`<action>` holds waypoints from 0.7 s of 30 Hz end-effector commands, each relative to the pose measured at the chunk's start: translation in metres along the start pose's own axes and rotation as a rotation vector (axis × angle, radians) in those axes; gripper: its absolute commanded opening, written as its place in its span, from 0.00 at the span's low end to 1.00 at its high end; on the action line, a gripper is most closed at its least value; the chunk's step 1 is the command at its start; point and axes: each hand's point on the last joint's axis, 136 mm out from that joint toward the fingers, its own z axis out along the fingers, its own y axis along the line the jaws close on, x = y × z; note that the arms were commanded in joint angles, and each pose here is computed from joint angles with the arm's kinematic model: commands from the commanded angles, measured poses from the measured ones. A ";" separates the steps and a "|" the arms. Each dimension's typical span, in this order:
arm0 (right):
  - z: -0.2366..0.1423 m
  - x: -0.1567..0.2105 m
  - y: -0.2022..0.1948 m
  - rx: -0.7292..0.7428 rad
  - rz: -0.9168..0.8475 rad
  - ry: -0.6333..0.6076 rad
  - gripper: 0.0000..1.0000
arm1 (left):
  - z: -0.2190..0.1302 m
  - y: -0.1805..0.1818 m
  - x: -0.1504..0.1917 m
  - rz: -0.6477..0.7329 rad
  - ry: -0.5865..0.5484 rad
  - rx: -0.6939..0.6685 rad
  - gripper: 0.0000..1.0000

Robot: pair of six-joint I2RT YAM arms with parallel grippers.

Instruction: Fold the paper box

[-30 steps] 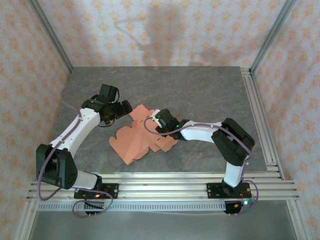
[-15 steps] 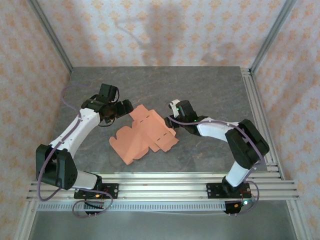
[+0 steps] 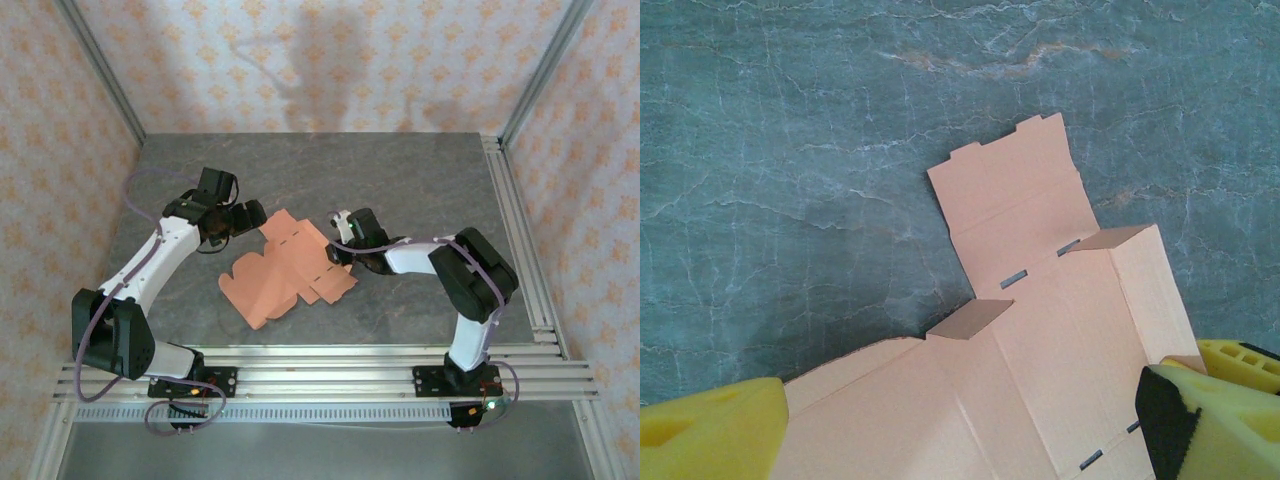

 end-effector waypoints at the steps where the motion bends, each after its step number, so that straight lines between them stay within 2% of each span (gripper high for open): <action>1: 0.002 -0.006 0.000 0.007 -0.039 -0.009 0.21 | 0.002 0.000 0.001 0.020 0.002 0.004 0.91; 6: 0.005 0.000 0.004 -0.015 -0.080 0.038 0.21 | 0.004 0.001 0.002 0.019 0.010 0.004 0.91; 14: 0.008 0.002 0.006 -0.028 -0.107 0.078 0.25 | 0.008 0.002 0.005 0.022 0.028 -0.004 0.91; 19: 0.011 0.006 0.004 -0.019 -0.120 0.103 0.19 | 0.009 0.002 0.006 0.027 0.031 -0.002 0.91; 21: 0.012 0.009 0.003 -0.011 -0.132 0.117 0.14 | 0.009 0.003 0.006 0.027 0.033 -0.005 0.91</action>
